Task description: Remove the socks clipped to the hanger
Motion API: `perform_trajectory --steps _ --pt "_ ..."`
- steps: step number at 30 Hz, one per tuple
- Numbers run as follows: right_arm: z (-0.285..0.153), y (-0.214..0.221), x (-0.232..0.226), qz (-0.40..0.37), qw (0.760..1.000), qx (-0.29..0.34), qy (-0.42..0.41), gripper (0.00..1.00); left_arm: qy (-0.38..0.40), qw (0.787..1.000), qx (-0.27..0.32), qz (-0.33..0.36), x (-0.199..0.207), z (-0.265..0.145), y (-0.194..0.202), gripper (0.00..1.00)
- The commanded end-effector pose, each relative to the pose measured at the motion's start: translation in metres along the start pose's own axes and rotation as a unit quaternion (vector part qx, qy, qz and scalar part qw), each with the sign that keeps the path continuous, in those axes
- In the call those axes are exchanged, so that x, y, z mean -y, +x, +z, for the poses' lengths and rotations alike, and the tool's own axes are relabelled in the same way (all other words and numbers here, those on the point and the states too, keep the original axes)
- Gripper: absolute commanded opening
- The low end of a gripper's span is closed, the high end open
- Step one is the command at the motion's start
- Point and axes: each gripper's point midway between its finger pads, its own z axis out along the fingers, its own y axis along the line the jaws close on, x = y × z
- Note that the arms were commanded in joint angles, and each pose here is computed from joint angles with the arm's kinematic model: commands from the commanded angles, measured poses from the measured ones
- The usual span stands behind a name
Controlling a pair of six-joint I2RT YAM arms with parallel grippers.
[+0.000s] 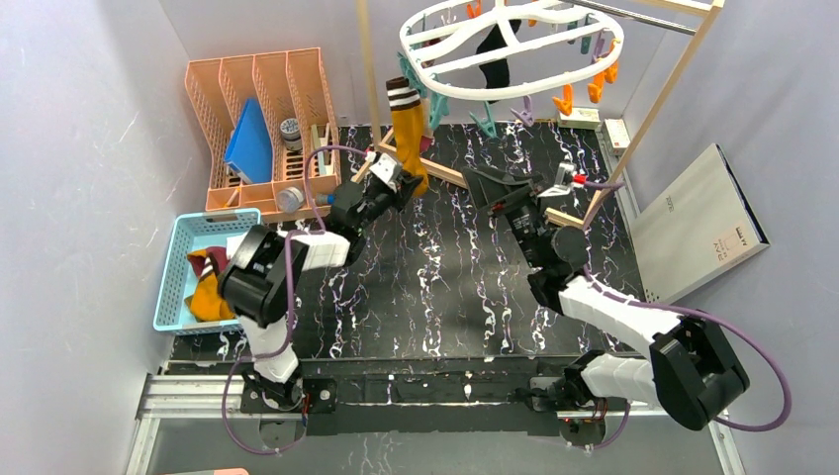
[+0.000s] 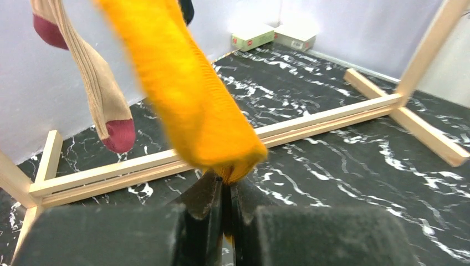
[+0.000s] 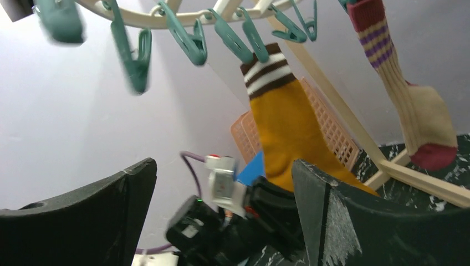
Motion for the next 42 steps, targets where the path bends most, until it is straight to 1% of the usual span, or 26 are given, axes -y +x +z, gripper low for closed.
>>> perform_trajectory --steps 1,2,3,4,8,14,18,23,28,34,37,42 --pt "-0.021 -0.007 0.004 0.007 1.000 0.014 0.011 0.99 0.008 0.999 0.044 0.023 0.033 -0.027 -0.056 0.00" --pt "-0.024 -0.005 0.008 0.011 1.000 0.010 0.020 0.99 0.009 0.999 0.045 0.021 0.042 -0.035 -0.061 0.00" --pt "-0.026 -0.004 0.011 0.014 0.999 0.008 0.028 0.99 0.011 0.999 0.043 0.031 0.052 -0.043 -0.062 0.00" --pt "-0.026 -0.003 0.012 0.015 0.999 0.004 0.032 0.99 0.008 0.998 0.050 0.044 0.061 -0.052 -0.073 0.00" --pt "-0.023 -0.001 0.009 0.012 0.999 -0.003 0.030 0.99 0.023 0.998 0.026 0.058 0.101 -0.078 -0.071 0.00" --pt "-0.015 0.002 0.002 0.012 1.000 -0.011 0.010 0.99 0.067 0.997 0.001 0.045 0.147 -0.105 -0.069 0.00" --pt "-0.014 0.003 -0.006 0.015 1.000 -0.007 -0.020 0.99 0.096 0.995 -0.007 0.019 0.170 -0.119 -0.066 0.00" --pt "-0.009 0.000 -0.013 0.027 0.998 0.012 -0.047 0.99 0.123 0.992 -0.014 -0.008 0.186 -0.131 -0.061 0.00" --pt "0.011 -0.004 -0.036 0.033 0.993 0.028 -0.112 0.99 0.141 0.989 -0.028 -0.035 0.197 -0.137 -0.052 0.00" --pt "0.042 -0.012 -0.047 0.069 0.982 0.058 -0.164 0.99 0.151 0.987 -0.030 -0.044 0.203 -0.136 -0.052 0.00" --pt "0.052 -0.014 -0.054 0.088 0.974 0.059 -0.201 0.99 0.157 0.986 -0.029 -0.047 0.206 -0.135 -0.054 0.00" --pt "0.064 -0.017 -0.055 0.104 0.967 0.058 -0.224 0.99 0.163 0.985 -0.032 -0.051 0.209 -0.133 -0.054 0.00"
